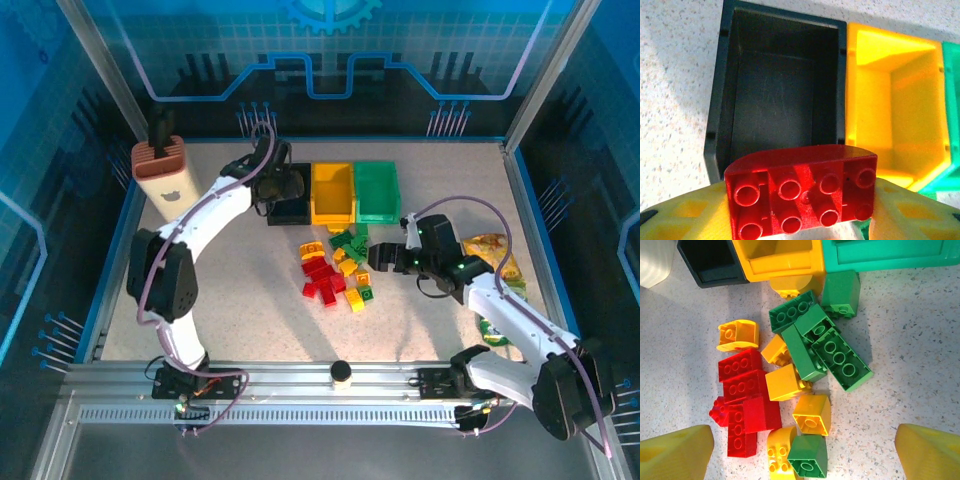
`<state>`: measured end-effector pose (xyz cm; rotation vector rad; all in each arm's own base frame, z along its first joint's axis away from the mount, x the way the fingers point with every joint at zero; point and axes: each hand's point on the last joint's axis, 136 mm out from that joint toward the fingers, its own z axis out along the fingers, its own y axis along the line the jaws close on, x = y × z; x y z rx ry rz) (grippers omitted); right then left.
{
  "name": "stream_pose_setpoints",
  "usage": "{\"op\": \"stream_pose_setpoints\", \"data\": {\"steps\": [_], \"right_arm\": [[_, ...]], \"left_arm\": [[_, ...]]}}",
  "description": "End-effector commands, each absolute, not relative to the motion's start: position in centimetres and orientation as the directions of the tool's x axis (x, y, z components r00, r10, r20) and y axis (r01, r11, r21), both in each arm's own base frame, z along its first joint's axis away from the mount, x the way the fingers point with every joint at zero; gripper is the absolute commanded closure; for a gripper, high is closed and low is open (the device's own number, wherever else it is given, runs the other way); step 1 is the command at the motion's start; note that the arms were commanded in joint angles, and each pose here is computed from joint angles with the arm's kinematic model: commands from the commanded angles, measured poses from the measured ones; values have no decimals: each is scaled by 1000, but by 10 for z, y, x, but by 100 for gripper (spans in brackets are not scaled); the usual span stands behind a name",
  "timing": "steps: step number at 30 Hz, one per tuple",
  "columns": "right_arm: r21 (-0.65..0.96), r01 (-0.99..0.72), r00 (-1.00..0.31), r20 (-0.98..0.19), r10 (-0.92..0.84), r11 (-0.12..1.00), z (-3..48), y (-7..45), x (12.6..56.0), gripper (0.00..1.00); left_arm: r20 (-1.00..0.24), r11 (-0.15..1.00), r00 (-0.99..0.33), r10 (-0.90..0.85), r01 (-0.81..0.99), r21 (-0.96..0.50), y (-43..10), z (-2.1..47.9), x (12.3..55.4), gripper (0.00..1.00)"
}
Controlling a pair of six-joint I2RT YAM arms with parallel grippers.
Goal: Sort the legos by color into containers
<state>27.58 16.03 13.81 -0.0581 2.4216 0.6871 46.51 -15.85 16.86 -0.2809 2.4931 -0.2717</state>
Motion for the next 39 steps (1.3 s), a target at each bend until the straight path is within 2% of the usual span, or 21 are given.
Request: {"op": "stream_pose_setpoints", "data": {"steps": [1, 4, 8, 10, 16, 21, 23, 29, 33, 39], "right_arm": [[470, -210, -813, -571, 113, 857, 137, 160, 269, 6], [470, -215, -819, -565, 105, 856, 135, 161, 267, 5], [458, -249, -821, -567, 65, 853, 138, 166, 265, 5], [446, -276, -816, -576, 37, 852, 141, 169, 263, 5], [393, -387, -797, -598, -88, 834, 152, 192, 255, 7], [315, -488, -787, -562, -254, 814, 149, 223, 242, 11], [299, -520, -779, -549, -302, 800, 158, 242, 239, 12], [308, -579, -779, -483, -400, 755, 141, 293, 223, 13], [310, -587, -791, -416, -449, 747, 121, 320, 219, 15], [241, -503, -849, -317, -422, 830, 98, 333, 227, 22]], "left_arm": [[-526, 966, -815, -243, -151, -211, -150, 155, 481, 44], [-525, 964, -813, -250, -158, -215, -148, 150, 500, 40], [-537, 961, -808, -240, -119, -250, -155, 173, 513, 9], [-582, 958, -778, -236, -85, -275, -161, 197, 509, 3], [-654, 951, -718, -240, -39, -306, -163, 233, 455, 5], [-699, 939, -677, -230, 35, -343, -167, 223, 386, 7], [-712, 936, -663, -230, 49, -348, -159, 214, 354, 7], [-743, 909, -587, -321, 30, -416, -116, 204, 276, 8], [-734, 900, -570, -369, -24, -434, -94, 191, 248, 8], [-720, 910, -593, -360, -53, -411, -89, 176, 242, 8]]}}
